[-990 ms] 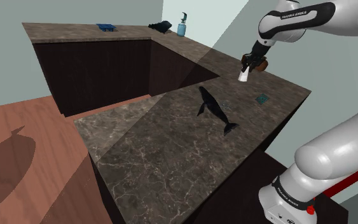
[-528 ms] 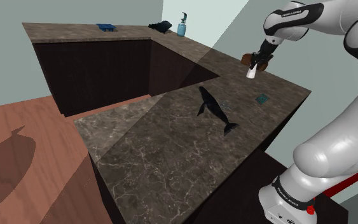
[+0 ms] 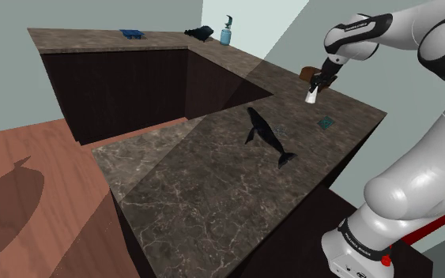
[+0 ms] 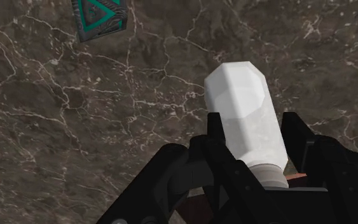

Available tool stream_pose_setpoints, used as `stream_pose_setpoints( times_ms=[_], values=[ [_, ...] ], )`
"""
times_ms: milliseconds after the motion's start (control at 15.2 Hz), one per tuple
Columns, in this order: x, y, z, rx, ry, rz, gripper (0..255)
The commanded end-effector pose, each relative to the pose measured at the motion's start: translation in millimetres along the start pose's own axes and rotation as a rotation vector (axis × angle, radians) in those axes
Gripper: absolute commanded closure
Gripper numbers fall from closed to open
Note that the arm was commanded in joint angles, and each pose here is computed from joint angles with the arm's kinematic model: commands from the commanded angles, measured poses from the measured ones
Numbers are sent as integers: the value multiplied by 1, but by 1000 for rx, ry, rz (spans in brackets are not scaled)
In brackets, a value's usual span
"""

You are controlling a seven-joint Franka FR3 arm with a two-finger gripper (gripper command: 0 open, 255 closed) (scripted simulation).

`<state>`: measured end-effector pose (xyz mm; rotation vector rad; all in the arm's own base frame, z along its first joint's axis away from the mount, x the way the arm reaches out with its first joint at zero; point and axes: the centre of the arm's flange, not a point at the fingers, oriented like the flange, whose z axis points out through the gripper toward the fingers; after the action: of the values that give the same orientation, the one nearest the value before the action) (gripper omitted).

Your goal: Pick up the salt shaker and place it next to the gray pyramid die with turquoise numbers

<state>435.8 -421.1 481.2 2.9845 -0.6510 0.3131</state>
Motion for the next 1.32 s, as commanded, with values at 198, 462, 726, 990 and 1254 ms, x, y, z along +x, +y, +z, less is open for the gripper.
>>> stream_pose_setpoints(
  times_ms=[198,462,726,990,1254],
  values=[
    [-6,-1,26,0,1,0,255],
    [-10,-1,47,0,1,0,255],
    [-15,-2,67,0,1,0,255],
    [-19,-2,88,0,1,0,255],
    [-24,-3,109,0,1,0,255]
  ],
)
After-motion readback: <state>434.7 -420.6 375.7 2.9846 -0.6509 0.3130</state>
